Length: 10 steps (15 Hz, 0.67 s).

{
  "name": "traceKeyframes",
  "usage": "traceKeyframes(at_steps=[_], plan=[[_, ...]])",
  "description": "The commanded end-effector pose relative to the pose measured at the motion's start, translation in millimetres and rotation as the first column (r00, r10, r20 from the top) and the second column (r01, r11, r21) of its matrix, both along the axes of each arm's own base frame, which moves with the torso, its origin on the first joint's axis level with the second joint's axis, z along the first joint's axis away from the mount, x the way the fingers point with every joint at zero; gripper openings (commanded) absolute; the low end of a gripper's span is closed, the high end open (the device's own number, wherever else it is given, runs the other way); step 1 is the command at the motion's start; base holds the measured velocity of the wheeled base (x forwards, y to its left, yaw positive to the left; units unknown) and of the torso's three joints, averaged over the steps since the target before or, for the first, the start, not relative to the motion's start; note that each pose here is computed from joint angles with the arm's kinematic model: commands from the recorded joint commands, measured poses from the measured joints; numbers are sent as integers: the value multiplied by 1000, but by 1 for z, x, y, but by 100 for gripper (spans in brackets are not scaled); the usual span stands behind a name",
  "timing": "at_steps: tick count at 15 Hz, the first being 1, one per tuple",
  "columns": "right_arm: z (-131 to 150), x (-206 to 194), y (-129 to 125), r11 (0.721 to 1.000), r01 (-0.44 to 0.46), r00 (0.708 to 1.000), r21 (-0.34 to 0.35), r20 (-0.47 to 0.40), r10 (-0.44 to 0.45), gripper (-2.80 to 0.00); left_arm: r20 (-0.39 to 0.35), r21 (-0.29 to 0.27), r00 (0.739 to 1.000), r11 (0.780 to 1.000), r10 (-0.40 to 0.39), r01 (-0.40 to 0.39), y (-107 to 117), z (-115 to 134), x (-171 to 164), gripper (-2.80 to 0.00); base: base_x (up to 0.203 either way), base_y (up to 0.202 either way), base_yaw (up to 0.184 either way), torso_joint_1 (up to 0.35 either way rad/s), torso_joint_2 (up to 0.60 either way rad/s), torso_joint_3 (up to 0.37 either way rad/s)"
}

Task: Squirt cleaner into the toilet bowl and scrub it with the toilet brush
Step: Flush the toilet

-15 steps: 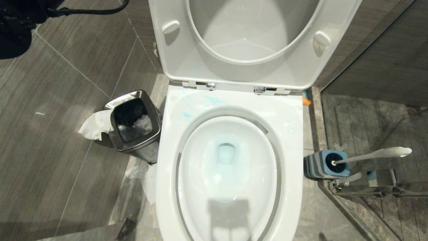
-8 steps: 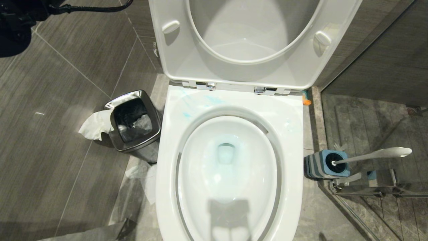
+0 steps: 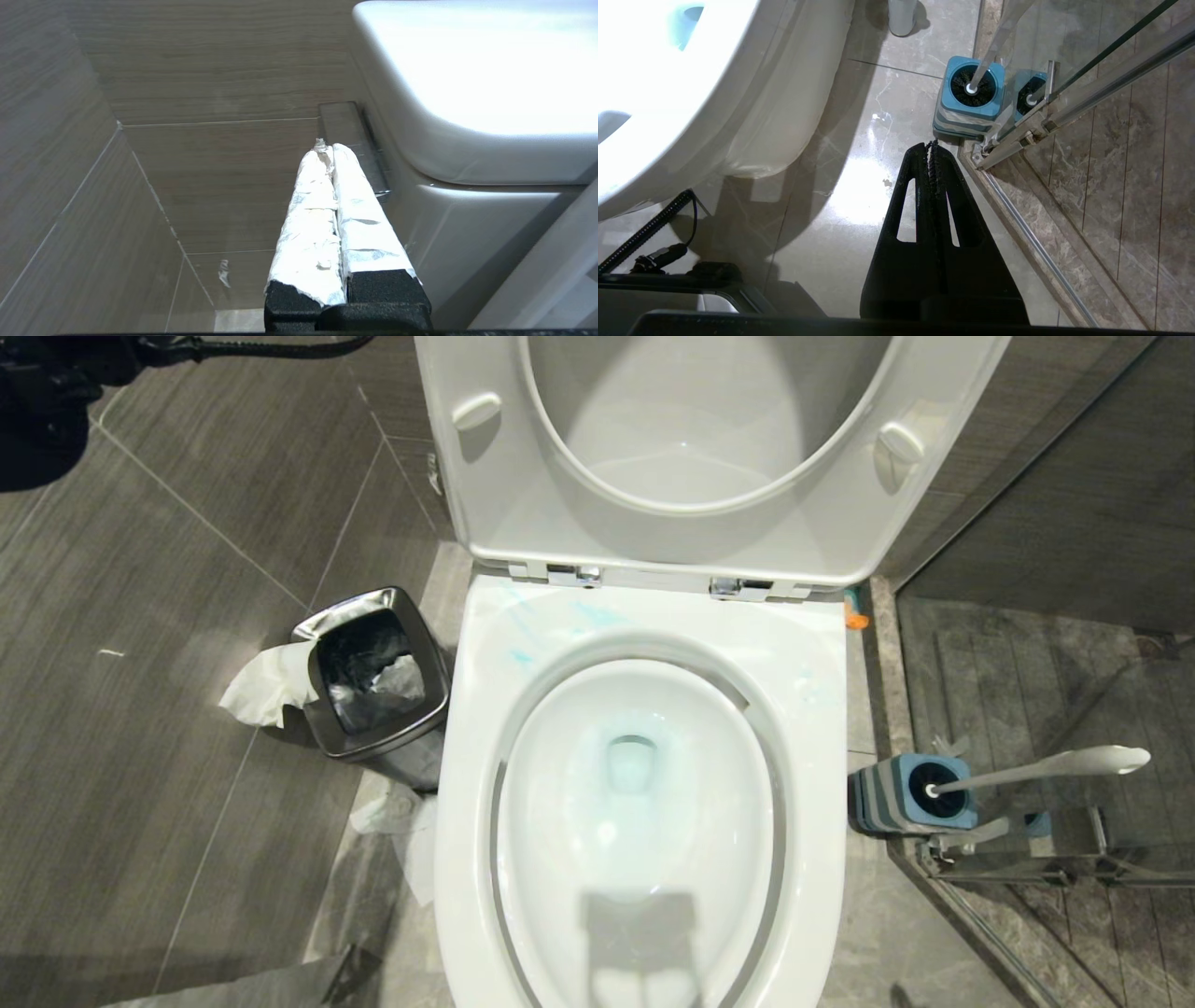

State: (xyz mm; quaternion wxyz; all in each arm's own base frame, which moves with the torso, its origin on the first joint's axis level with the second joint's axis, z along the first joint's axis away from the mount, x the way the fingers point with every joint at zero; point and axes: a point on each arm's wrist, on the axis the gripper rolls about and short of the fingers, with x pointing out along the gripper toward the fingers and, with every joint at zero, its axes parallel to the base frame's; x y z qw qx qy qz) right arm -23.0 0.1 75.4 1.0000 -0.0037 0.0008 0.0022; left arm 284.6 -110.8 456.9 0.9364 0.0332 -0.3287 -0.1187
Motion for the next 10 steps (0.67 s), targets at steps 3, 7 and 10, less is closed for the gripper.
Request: traceKeyframes(at_steps=[3, 7, 10], plan=[[0, 0, 0, 1000, 0, 1000, 0, -1, 0, -280, 7, -4, 999, 999, -34, 34, -10, 1, -6, -280, 0, 0, 0, 0, 0, 0], [0, 0, 0, 1000, 1, 1000, 0, -1, -1, -280, -9, -1, 999, 999, -45, 45, -17, -3, -3, -280, 0, 0, 0, 0, 0, 0], [0, 0, 0, 1000, 1, 1000, -1, -1, -1, -280, -34, 5, 999, 999, -38, 38, -20, -11, 7, -280, 0, 0, 0, 0, 0, 0]])
